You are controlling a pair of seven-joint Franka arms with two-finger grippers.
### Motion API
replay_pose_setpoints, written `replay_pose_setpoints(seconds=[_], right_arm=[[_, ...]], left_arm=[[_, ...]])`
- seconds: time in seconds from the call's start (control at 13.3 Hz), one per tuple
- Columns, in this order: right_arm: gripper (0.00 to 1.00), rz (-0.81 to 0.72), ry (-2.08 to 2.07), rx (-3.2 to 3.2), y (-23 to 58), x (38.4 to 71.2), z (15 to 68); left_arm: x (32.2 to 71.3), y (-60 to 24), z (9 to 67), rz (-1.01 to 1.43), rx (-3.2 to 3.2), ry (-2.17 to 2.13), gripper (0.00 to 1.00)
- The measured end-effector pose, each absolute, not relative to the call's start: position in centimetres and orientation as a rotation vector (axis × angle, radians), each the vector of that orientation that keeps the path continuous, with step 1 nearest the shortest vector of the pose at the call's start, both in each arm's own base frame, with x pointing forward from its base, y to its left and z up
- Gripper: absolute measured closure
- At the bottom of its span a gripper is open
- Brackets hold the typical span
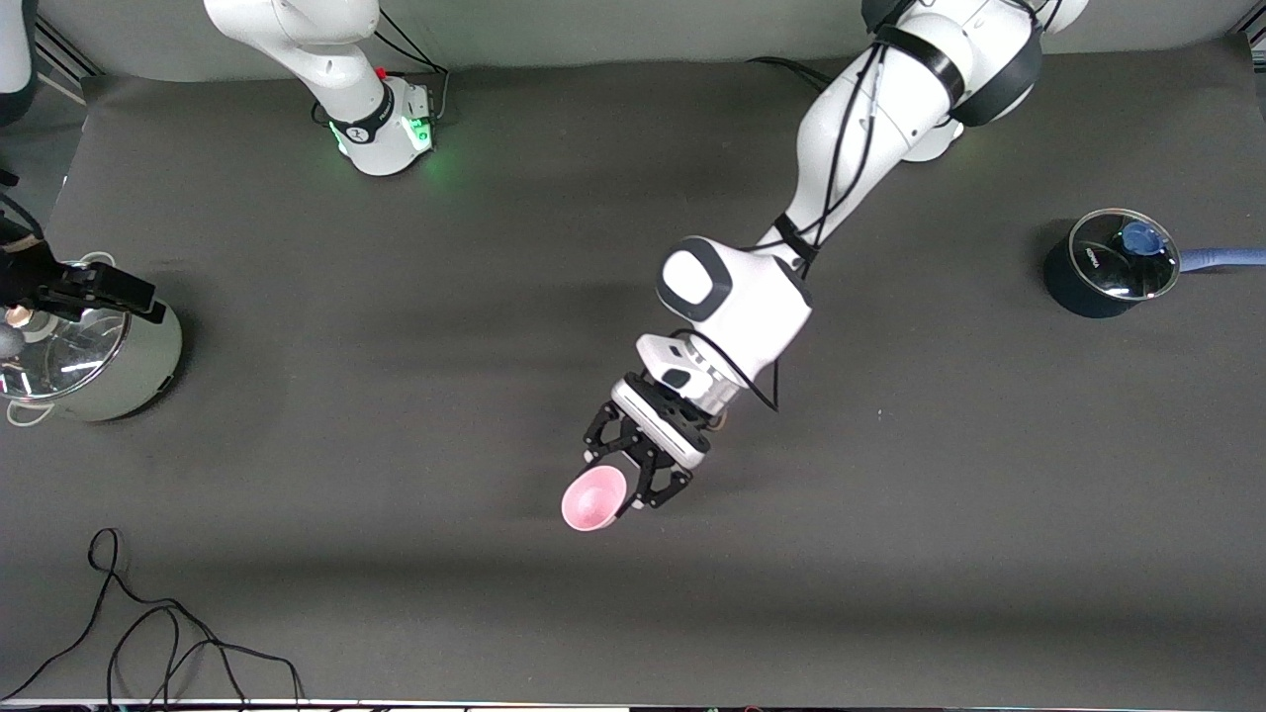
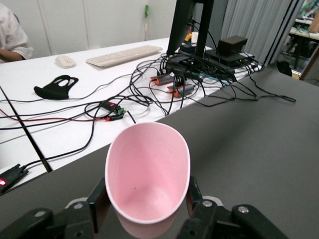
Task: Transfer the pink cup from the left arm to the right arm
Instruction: 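Carry the pink cup with the left gripper toward the table's middle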
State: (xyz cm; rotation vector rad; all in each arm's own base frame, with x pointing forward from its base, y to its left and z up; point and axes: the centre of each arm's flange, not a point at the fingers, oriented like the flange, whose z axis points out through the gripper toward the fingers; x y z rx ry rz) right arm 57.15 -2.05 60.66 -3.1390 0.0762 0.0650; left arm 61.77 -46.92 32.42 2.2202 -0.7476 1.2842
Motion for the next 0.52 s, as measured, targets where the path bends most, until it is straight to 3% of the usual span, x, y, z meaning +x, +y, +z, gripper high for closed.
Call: replay_pose_setpoints(seconds=[0.52], right_arm=[[0.0, -0.011, -0.143, -3.135, 6.1, 57.5, 62.6]], left_arm=[[57.6, -51.2, 34.1, 1.345, 2.202, -0.664, 0.34]])
